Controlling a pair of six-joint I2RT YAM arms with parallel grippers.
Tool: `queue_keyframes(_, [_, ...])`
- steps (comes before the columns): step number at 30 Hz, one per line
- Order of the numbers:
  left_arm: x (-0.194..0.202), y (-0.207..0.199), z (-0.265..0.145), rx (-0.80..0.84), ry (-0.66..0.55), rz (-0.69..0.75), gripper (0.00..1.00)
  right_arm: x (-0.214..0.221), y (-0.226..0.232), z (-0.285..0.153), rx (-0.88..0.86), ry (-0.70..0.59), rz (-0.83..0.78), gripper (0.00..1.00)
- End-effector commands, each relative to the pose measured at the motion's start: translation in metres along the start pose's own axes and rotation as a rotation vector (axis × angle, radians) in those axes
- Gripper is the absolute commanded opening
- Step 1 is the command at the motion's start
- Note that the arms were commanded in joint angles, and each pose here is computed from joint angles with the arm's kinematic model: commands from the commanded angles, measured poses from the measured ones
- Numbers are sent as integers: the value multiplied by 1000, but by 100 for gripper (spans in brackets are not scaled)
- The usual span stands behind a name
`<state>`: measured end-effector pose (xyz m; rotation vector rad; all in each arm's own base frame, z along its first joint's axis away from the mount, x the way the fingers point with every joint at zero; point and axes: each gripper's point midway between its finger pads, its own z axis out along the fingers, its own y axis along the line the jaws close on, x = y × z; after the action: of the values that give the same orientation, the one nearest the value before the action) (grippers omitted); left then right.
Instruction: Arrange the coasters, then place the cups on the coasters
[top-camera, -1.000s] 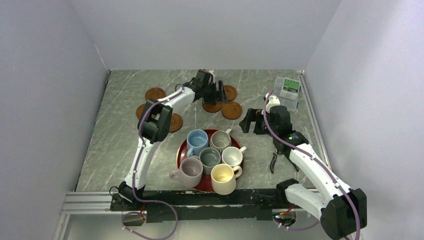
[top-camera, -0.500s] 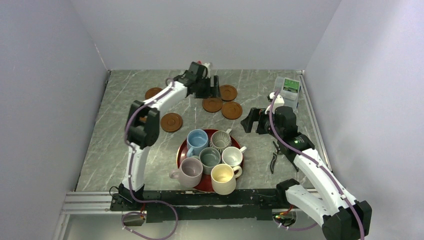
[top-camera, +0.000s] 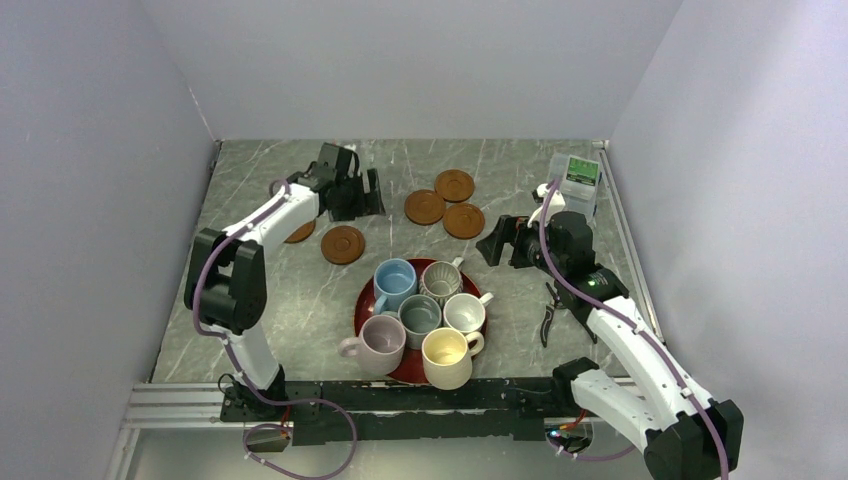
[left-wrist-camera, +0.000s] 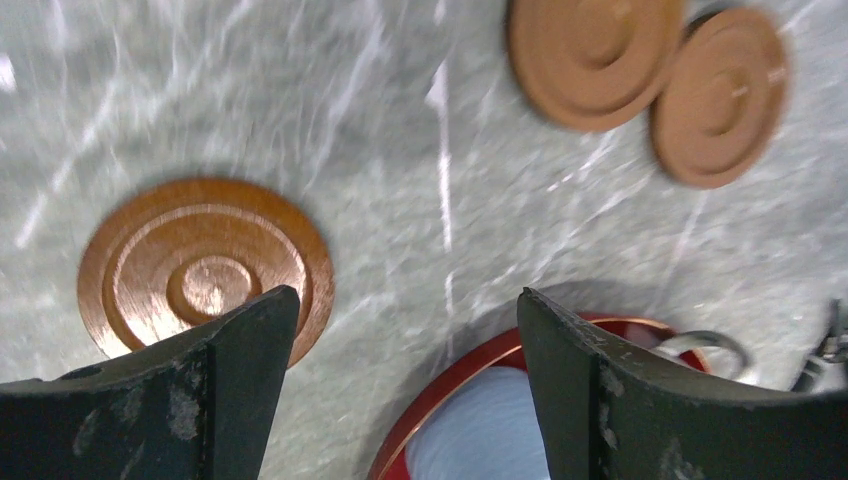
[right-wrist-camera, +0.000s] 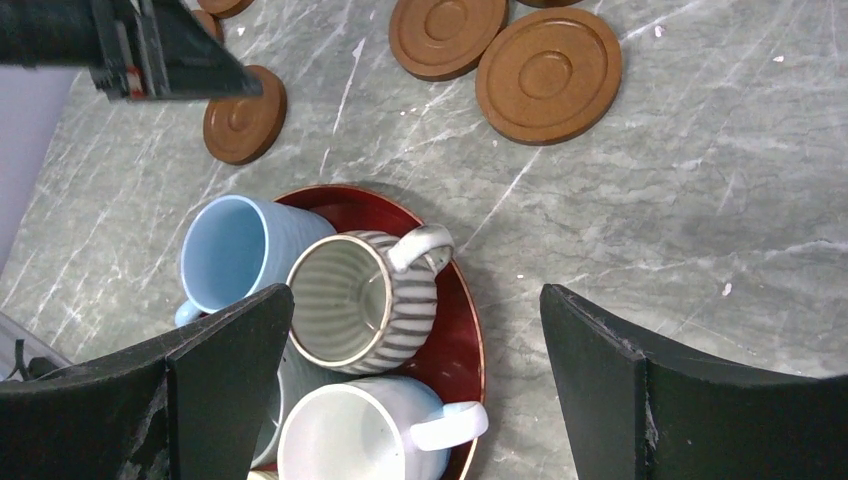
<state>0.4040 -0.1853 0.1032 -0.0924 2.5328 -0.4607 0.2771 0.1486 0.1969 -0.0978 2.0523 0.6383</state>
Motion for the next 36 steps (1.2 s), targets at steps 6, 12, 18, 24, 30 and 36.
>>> queue_keyframes(6, [16,28,10,-71,-31,-101,86,-26,16,-5,-51,-67,2,100])
queue_keyframes(12, [22,33,23,-62,-17,-114,87,-24,14,-8,-39,-67,14,100])
queue_keyframes(18, [21,38,38,-74,-1,-112,86,-22,15,-7,-45,-66,24,100])
queue_keyframes(24, [25,38,49,-65,-5,-136,85,-23,13,-6,-38,-63,19,100])
queue_keyframes(30, [26,39,57,-61,-11,-160,84,-24,15,-4,-46,-58,14,100])
queue_keyframes(36, [25,36,66,-46,-7,-164,85,-23,14,-5,-40,-62,20,100])
